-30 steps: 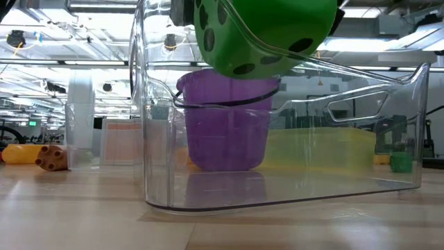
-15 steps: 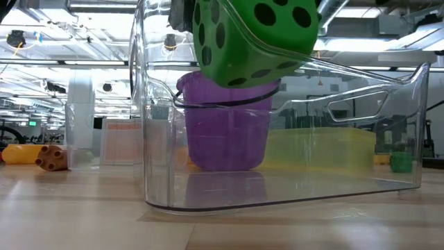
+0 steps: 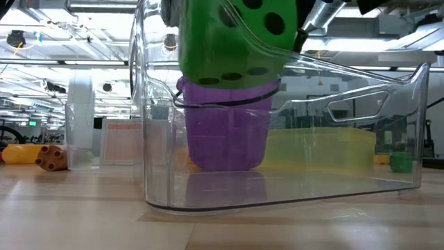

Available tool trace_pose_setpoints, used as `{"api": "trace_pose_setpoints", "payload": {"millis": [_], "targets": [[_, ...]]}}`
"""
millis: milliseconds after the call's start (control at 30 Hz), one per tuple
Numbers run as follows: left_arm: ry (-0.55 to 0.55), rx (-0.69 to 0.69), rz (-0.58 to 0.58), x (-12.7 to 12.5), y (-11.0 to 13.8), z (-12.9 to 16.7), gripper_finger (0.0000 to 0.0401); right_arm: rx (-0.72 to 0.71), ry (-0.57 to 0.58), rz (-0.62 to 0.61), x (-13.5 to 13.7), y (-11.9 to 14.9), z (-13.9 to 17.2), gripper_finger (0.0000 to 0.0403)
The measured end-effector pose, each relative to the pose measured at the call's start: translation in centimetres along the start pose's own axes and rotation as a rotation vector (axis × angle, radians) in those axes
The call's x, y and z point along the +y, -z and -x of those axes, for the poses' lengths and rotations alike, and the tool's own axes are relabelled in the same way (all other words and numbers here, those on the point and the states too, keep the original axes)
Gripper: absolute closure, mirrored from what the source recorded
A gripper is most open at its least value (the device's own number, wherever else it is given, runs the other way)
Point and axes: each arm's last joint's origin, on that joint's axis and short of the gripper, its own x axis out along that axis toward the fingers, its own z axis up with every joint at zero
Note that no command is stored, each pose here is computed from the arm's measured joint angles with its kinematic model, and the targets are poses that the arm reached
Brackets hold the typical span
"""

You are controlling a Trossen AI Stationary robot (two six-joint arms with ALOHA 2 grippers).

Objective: Pick & Place Toys
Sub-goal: Put the green dice into the transparent bin

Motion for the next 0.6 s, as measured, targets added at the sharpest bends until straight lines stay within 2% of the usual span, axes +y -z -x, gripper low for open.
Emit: {"api": "trace_pose_setpoints", "payload": {"millis": [267, 600], "targets": [[-0.008, -0.008, -0.003, 0.1, 0.0, 1.0, 0.0001, 0.009, 0.035, -0.013, -0.5, -0.5, 0.3, 0.0403], [0.005, -0.027, 0.013, 0.3, -0.5, 1.3, 0.0001, -0.011, 0.026, -0.024, -0.6, -1.1, 0.8, 0.0403]]}}
